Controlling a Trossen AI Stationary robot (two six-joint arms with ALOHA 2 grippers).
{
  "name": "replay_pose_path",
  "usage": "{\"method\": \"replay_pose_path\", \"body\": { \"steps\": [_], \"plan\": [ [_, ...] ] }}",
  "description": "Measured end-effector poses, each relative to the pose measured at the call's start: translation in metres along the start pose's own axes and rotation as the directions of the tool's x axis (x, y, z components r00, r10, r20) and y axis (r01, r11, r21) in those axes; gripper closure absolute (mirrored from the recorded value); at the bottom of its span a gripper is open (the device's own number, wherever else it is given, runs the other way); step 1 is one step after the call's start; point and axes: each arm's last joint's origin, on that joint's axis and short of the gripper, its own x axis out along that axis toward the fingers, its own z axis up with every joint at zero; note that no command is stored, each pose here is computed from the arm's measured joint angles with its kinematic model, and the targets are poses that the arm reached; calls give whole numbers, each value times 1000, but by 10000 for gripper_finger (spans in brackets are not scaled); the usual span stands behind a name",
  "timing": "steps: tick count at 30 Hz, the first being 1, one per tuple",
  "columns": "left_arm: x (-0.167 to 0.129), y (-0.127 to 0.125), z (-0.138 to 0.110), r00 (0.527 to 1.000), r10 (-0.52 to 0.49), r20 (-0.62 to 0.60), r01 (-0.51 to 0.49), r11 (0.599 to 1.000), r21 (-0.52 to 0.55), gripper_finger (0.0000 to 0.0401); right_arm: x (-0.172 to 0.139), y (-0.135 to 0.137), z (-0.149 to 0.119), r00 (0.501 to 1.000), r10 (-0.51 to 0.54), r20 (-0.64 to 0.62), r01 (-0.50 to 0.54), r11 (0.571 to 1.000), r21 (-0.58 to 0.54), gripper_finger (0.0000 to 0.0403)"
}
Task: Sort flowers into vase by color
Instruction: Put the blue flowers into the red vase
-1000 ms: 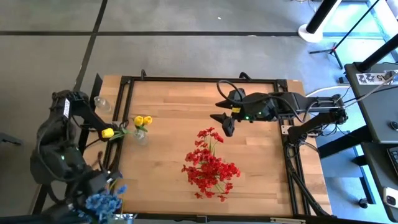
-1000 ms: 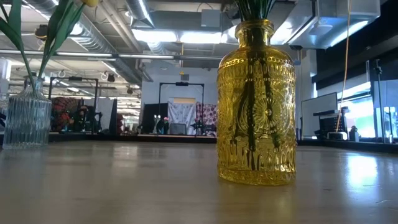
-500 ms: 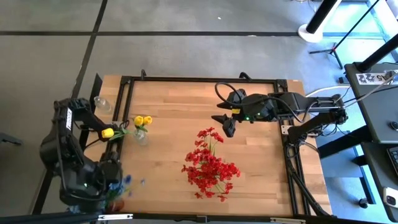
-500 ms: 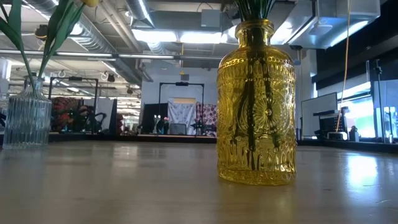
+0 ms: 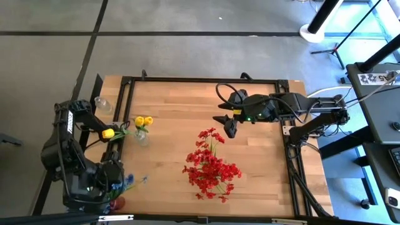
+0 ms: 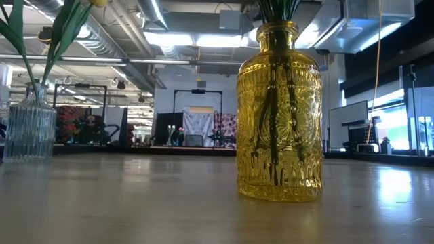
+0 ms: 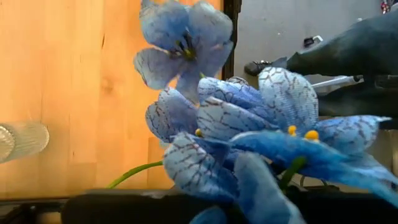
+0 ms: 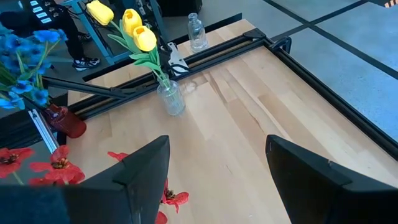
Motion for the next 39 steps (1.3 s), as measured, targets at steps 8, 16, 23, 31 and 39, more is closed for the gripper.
{"method": "replay_pose_path", "body": {
  "steps": [8, 16, 23, 31, 39],
  "plan": [
    [12, -11, -23, 999, 39, -24, -38, 998, 49, 397, 0, -2, -5, 999, -25, -46, 24, 1000, -14, 139],
    [25, -15, -46, 995, 80, -59, -80, 997, 10, 395, 0, -3, -6, 998, -31, -56, 30, 999, -17, 139],
    [57, -21, -65, 993, 72, -96, -70, 997, 25, 390, 0, -3, -6, 998, -32, -56, 31, 999, -17, 139],
    [81, -18, -68, 990, 109, -92, -108, 994, 11, 377, 0, -3, -6, 998, -32, -56, 31, 999, -17, 139],
    [85, -13, -53, 990, 137, -45, -137, 991, -2, 301, 0, -3, -6, 998, -31, -60, 30, 999, -18, 139]
  ]
}}
